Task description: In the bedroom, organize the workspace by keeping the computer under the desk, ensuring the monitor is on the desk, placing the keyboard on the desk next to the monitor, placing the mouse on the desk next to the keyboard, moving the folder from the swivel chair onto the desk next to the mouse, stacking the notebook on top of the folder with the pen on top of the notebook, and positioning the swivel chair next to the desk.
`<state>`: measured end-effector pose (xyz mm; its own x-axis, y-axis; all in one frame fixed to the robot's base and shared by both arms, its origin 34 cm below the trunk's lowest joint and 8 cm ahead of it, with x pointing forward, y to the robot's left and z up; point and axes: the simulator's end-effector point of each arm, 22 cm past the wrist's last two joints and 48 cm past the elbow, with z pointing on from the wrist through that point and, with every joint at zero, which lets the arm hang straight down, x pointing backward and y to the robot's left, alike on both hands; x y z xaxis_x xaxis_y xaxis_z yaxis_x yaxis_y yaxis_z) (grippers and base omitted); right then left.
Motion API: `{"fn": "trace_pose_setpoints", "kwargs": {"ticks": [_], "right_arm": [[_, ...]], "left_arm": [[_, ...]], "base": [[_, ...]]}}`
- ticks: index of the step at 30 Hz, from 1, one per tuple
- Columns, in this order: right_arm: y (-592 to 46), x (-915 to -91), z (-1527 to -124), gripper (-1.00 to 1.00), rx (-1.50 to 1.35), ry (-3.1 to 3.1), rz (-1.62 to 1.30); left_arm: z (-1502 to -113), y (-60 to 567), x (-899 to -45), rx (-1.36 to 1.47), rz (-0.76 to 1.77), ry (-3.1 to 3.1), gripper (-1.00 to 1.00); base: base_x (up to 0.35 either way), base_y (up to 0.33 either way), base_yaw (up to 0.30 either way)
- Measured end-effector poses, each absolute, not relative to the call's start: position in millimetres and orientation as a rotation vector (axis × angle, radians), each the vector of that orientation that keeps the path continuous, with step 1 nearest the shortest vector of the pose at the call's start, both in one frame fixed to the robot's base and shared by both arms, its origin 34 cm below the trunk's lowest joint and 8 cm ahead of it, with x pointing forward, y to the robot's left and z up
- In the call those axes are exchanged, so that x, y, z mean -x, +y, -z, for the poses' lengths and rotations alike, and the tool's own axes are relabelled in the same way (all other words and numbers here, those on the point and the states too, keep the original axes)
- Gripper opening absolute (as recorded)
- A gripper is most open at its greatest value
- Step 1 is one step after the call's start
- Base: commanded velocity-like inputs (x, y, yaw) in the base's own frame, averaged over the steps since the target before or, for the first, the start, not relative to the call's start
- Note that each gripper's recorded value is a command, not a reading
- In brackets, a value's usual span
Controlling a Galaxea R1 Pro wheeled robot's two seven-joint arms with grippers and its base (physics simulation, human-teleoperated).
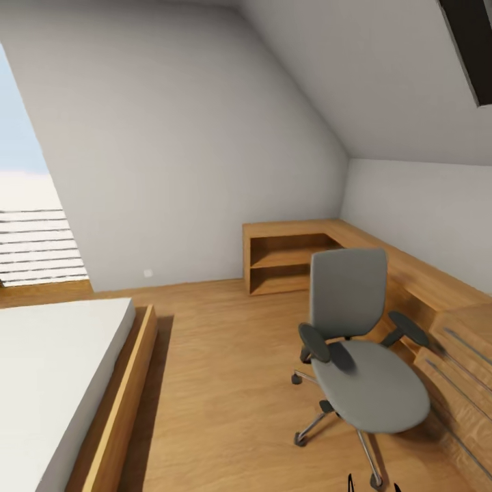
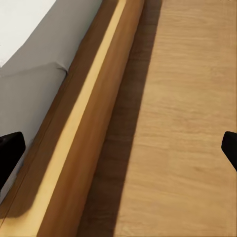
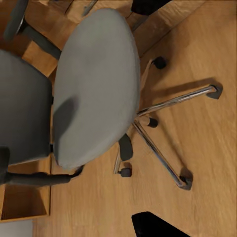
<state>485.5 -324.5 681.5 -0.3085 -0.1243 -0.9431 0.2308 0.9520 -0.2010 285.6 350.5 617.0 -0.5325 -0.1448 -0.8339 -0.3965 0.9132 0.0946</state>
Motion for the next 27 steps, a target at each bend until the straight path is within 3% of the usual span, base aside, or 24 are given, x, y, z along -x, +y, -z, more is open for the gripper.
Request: {"fn": "trace_pose_setpoints", "kwargs": {"ticks": [7,18,27], "right_arm": [[-324.4,-484.4,-679.3,1.00,-0.076,1.858,0.352],[-324.7,-482.8,-676.4,1.00,-0.074,1.866,0.353],[-326.2,-481.4,-674.8,1.00,-0.071,1.871,0.355]], "left_arm": [[-616.0,350.5,-283.6,0.385,-0.341,2.137,1.00],[-615.0,350.1,-281.8,0.383,-0.341,2.144,1.00],[-614.4,350.5,-279.8,0.384,-0.344,2.149,1.00]], "base": [[0.254,0.000,0.247],[0.055,0.000,0.247],[0.255,0.000,0.248]]}}
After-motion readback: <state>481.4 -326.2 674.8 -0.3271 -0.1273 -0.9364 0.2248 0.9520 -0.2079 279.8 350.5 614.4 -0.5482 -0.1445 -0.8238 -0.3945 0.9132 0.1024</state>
